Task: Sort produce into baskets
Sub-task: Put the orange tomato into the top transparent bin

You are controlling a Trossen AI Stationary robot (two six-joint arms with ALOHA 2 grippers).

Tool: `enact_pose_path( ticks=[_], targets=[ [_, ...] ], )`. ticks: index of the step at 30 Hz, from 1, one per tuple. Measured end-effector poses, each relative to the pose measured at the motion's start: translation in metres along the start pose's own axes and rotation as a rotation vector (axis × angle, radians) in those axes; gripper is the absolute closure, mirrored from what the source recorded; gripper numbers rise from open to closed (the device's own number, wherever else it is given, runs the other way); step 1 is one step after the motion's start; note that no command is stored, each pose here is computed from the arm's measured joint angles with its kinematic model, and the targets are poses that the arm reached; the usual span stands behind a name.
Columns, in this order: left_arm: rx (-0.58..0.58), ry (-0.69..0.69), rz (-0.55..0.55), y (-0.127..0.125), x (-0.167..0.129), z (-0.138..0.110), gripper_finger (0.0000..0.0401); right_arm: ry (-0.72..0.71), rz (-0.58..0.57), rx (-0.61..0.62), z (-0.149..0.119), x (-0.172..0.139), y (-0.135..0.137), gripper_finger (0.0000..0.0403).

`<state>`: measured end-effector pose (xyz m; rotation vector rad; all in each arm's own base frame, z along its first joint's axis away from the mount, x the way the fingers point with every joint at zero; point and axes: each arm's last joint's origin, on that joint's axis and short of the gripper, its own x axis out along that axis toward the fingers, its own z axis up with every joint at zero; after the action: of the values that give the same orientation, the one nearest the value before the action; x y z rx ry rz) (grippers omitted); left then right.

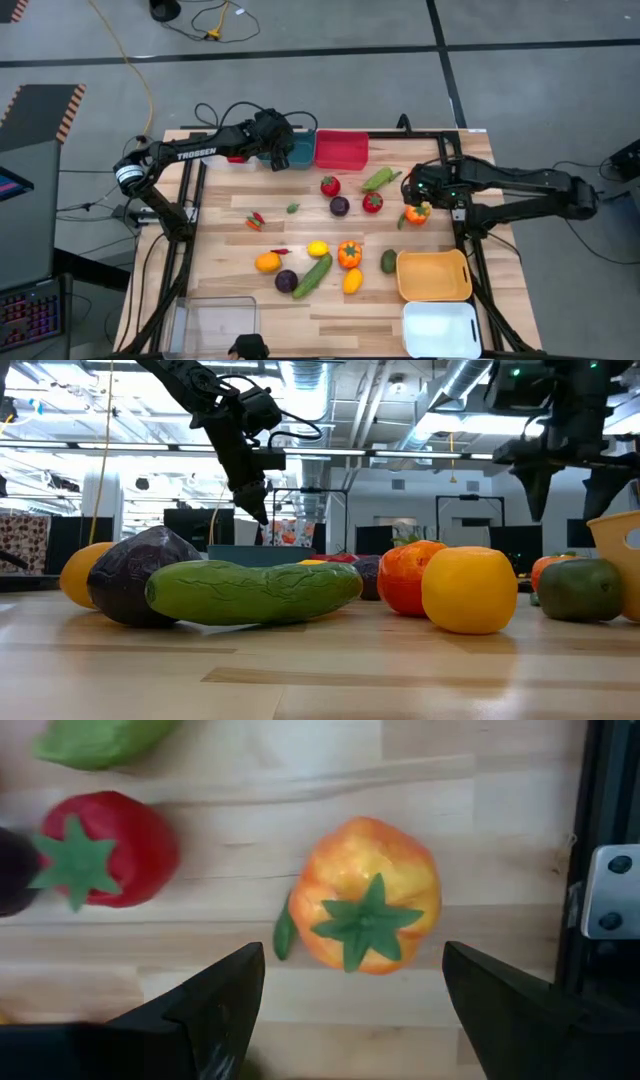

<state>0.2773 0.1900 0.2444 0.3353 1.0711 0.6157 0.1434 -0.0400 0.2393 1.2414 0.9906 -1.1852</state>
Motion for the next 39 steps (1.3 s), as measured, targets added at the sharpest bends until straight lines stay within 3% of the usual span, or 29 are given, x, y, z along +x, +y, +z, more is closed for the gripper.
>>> enact_pose_path(
  ticks=[10, 29, 35, 39],
  targets=[
    [0.000, -0.001, -0.001, 0.000, 0.000, 0.000, 0.0193, 0.096, -0.109, -0.005, -0.001, 0.021, 0.015, 0.0071],
    [-0.001, -0.037, -0.065, -0.002, 0.000, 0.001, 0.0193, 0.044, -0.191, 0.055, 0.006, 0.037, 0.022, 0.0071],
    [-0.001, -0.036, -0.064, -0.002, 0.000, 0.001, 0.0193, 0.032, -0.196, 0.000, 0.014, 0.037, 0.020, 0.0071],
    [0.000, -0.036, -0.064, -0.002, 0.000, 0.001, 0.0193, 0.043, -0.195, -0.099, 0.016, 0.038, 0.019, 0.0071]
  ],
)
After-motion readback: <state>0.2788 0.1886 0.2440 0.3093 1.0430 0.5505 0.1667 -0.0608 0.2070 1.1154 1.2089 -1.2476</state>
